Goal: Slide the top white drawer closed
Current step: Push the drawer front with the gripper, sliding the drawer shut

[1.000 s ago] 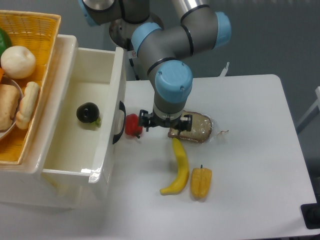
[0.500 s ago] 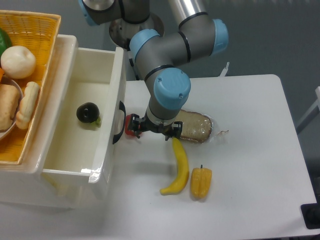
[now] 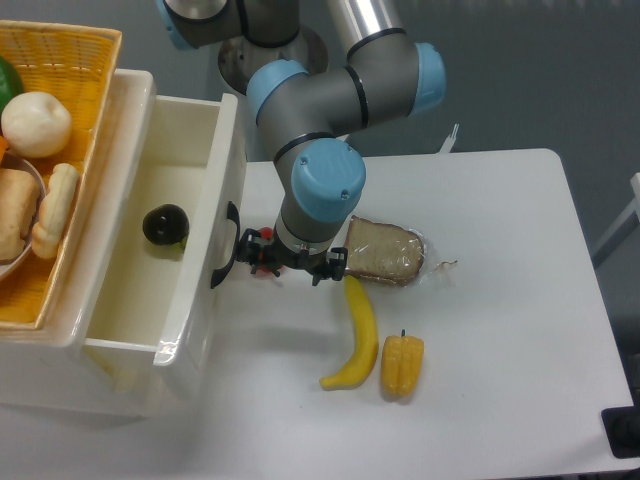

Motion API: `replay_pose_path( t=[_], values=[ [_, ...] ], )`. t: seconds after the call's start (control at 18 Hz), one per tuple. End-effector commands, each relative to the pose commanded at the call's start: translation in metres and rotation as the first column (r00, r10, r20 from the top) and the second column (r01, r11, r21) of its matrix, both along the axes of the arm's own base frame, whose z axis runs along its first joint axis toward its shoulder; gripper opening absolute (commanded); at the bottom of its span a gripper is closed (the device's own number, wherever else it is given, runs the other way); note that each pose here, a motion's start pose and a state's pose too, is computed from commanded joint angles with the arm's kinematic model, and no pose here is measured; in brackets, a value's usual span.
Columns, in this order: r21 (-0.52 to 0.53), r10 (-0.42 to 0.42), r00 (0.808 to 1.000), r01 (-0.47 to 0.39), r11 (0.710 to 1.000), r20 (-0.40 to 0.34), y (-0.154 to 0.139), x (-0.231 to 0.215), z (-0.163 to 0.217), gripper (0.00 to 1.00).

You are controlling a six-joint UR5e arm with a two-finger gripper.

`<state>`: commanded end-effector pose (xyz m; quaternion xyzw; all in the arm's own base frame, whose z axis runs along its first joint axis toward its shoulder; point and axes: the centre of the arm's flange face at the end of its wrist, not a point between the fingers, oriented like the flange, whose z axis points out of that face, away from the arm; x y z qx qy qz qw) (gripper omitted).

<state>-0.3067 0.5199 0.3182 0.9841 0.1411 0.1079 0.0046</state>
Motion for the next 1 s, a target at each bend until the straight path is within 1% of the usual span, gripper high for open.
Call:
replay_pose_path(
  t=[0.61, 1.0],
  values=[
    [0.011, -0.083, 0.996, 0.084, 0.996, -0.019, 0.022, 0.045, 0.01, 1.0],
    [0.014, -0.123, 0.992, 0.123, 0.992, -0.019, 0.029, 0.053, 0.006, 1.0]
  ],
)
